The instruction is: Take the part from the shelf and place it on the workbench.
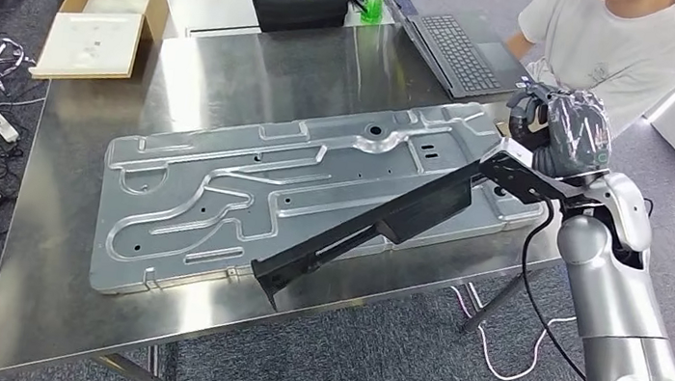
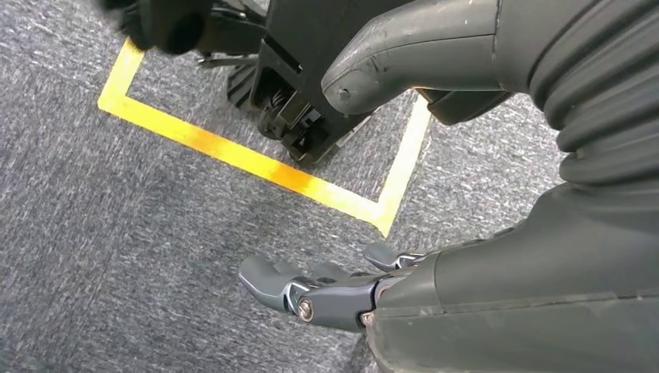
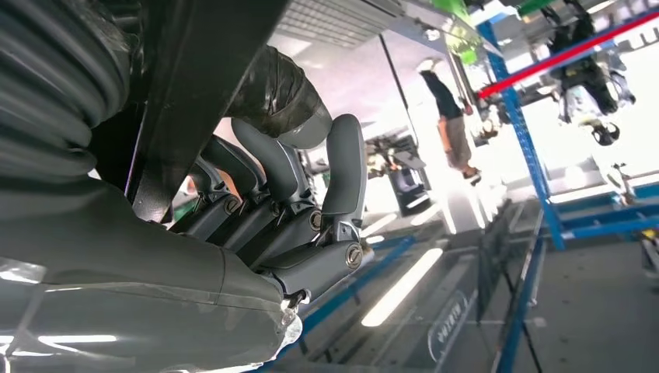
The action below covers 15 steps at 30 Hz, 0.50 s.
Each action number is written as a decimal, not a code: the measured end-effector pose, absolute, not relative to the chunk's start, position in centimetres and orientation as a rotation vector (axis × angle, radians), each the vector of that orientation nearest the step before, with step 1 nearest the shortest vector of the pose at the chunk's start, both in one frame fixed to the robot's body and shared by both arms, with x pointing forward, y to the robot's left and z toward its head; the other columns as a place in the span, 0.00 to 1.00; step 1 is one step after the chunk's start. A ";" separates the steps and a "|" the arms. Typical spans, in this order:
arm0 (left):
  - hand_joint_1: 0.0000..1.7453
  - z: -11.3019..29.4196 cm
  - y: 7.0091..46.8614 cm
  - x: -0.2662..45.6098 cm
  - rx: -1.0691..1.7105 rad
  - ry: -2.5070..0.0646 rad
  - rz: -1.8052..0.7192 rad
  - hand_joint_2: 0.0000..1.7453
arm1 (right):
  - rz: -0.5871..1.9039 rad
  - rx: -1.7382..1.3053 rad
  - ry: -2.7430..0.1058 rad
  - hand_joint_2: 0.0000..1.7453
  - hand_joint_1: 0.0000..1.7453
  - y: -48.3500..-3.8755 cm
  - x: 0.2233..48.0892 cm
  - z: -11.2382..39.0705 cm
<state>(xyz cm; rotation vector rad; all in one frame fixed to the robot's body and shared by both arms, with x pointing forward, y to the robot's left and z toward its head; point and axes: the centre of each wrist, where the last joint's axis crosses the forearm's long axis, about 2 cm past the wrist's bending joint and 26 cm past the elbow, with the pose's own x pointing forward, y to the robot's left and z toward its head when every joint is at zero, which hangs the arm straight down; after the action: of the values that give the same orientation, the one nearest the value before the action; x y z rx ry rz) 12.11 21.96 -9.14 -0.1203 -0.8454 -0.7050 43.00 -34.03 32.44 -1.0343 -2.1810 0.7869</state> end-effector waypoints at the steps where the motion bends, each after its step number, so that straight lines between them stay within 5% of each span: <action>1: 0.00 -9.1 22.0 12.1 -0.120 -0.846 -0.706 1.00 | 0.790 -1.034 -2.187 1.00 1.00 -33.9 43.0 32.6; 15: 0.00 -9.1 22.0 12.2 -0.124 -0.845 -0.713 1.00 | 0.807 -1.022 -2.212 1.00 1.00 -32.9 43.1 33.2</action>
<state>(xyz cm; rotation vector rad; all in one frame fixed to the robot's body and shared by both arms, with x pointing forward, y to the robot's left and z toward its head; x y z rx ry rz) 12.18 21.97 -9.13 -0.1241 -0.8449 -0.7134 43.14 -32.87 33.17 -1.0223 -2.2123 0.8067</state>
